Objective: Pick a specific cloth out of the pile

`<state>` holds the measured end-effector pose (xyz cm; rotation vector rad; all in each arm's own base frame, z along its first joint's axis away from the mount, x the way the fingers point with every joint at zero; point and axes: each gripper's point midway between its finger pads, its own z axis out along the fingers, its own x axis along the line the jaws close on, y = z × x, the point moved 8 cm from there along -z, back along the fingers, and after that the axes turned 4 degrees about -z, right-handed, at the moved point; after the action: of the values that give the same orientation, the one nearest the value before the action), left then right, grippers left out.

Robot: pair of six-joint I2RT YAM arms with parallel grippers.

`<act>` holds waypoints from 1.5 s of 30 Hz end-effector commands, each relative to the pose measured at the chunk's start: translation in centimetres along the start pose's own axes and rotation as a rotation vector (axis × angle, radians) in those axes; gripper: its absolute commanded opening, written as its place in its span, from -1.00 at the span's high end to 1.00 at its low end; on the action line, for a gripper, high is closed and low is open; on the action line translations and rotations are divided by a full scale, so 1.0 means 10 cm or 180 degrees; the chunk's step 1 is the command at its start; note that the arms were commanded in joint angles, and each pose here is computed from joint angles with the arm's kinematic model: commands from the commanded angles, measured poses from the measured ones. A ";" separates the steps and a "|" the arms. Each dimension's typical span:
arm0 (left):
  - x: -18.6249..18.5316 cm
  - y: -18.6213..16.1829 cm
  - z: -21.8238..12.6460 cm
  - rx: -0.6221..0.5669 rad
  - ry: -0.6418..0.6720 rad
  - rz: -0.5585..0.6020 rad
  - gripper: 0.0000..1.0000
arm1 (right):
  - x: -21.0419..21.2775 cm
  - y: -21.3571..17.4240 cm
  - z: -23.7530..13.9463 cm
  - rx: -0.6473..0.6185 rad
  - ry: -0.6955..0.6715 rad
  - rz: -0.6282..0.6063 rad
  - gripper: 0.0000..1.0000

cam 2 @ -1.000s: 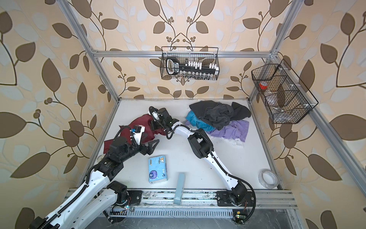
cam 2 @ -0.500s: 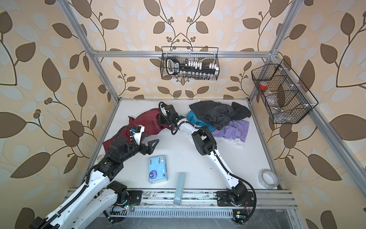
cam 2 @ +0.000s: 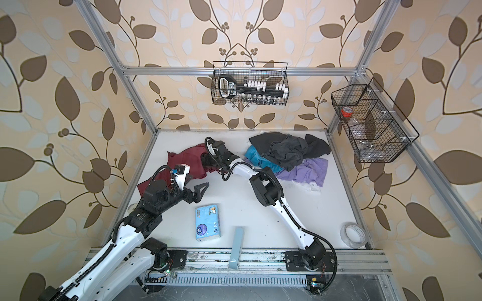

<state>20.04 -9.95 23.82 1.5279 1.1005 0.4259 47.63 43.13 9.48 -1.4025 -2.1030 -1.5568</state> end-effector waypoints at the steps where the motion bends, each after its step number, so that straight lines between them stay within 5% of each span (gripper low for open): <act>1: -0.03 0.06 -0.03 -0.0178 -0.0016 0.0058 -0.98 | 0.11 0.06 -0.22 0.0117 -0.0108 -0.0105 -0.99; 10: -0.05 0.08 -0.07 -0.0238 -0.0015 0.0075 -0.98 | 0.35 -0.03 -1.06 0.0416 -0.0563 -0.0204 -0.98; 16: -0.02 0.07 -0.08 -0.0230 0.0177 0.0117 -0.98 | 0.46 -0.18 -1.95 0.0361 -0.1111 -0.0472 -0.99; 19: 0.09 0.08 -0.09 -0.0286 0.0609 0.0124 -0.98 | 0.48 -0.18 -2.55 0.0112 -0.1368 -0.0566 -0.99; 27: 0.70 -0.03 -0.08 -0.0611 0.2574 0.0270 -0.98 | -0.05 -0.24 -4.16 -0.1091 -0.2536 -0.0762 -0.99; 30: 0.83 -0.06 0.04 -0.0526 0.2836 0.0337 -0.98 | -0.27 -0.44 -4.49 -0.1559 -0.2912 -0.1011 -0.99; 34: 1.13 -0.14 0.14 -0.0436 0.3034 0.0179 -0.98 | -0.49 -0.64 -4.66 -0.1895 -0.3141 -0.1190 -0.99; 45: 1.61 -0.57 0.26 -0.0701 0.2975 -0.0254 -0.98 | -1.23 -1.00 -4.44 -0.1802 -0.3415 -0.1003 -0.99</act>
<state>26.40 1.44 11.34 1.2241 1.8659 1.2428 30.00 0.01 14.46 -2.6330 -2.6316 -1.6470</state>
